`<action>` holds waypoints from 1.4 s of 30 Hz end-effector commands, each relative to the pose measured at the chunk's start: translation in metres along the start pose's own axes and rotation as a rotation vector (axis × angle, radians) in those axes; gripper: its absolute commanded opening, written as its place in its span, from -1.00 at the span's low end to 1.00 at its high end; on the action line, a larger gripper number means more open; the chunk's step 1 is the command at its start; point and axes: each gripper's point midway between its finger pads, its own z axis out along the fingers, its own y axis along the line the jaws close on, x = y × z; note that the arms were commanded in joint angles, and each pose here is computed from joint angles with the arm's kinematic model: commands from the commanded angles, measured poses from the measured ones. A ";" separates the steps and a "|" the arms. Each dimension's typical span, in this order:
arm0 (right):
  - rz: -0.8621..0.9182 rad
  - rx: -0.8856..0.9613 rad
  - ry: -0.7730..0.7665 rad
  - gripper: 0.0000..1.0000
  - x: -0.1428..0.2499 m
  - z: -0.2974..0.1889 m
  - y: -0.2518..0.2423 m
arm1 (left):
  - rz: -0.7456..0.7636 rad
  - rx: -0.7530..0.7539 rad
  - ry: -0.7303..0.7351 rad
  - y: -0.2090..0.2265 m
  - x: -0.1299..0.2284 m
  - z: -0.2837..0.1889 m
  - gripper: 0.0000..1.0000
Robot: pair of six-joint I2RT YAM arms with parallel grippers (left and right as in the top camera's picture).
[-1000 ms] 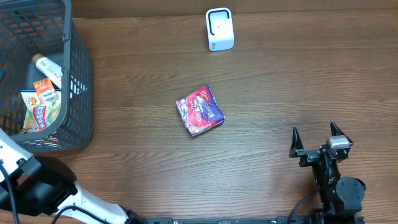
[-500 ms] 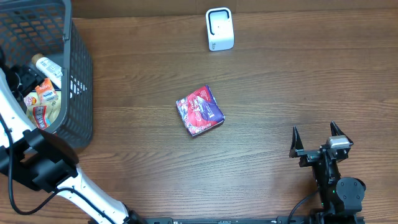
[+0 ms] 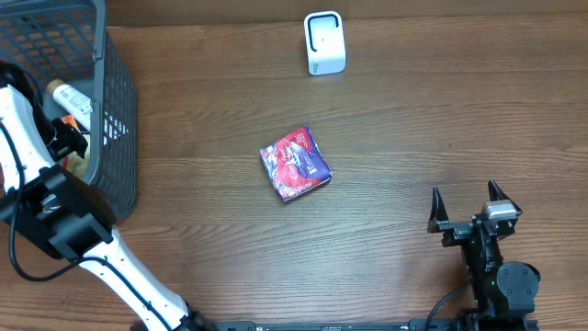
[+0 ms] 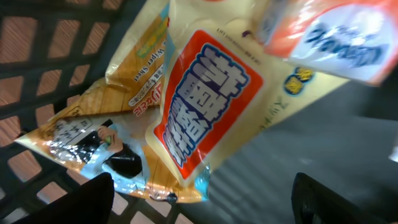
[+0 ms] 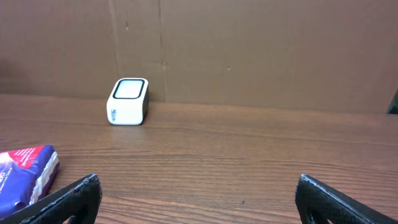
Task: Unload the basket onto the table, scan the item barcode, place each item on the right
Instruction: 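Reach into the basket and grasp the yellow snack packet with left gripper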
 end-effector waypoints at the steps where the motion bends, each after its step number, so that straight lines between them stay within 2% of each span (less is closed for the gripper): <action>1: 0.004 0.006 -0.003 1.00 0.002 0.000 -0.001 | 0.041 -0.065 0.027 0.003 0.002 0.013 0.64; 16: 0.004 0.006 -0.003 1.00 0.002 0.000 -0.001 | 0.079 -0.112 0.127 -0.007 0.010 0.057 0.57; 17: 0.004 0.006 -0.003 1.00 0.002 0.000 -0.001 | 0.080 -0.113 0.128 -0.007 0.010 0.059 0.50; 21: 0.004 0.006 -0.003 1.00 0.002 0.000 -0.001 | 0.084 -0.115 0.139 -0.008 0.013 0.065 -0.17; 24: 0.004 0.006 -0.003 1.00 0.002 0.000 -0.001 | 0.086 -0.117 0.147 -0.008 0.015 0.067 -0.21; 25: 0.004 0.006 -0.003 1.00 0.002 0.000 -0.001 | 0.086 -0.117 0.148 -0.008 0.015 0.067 -0.46; 26: 0.004 0.006 -0.003 1.00 0.002 0.000 -0.001 | 0.087 -0.117 0.150 -0.008 0.015 0.068 -0.92; 30: 0.004 0.006 -0.003 1.00 0.002 0.000 -0.001 | 0.087 -0.114 0.150 -0.009 0.016 0.067 -0.92; 34: 0.004 0.006 -0.003 1.00 0.002 0.000 -0.001 | 0.010 -0.108 0.122 -0.007 0.010 0.052 -0.92; 36: 0.004 0.006 -0.003 1.00 0.002 0.000 -0.001 | -0.032 -0.076 0.080 -0.006 0.003 0.031 -0.92; 39: 0.004 0.006 -0.003 1.00 0.002 0.000 -0.001 | -0.061 0.071 0.014 -0.020 -0.006 -0.005 -0.92; 42: 0.004 0.006 -0.003 1.00 0.002 0.000 -0.001 | -0.090 0.144 -0.104 -0.017 -0.017 -0.053 -0.92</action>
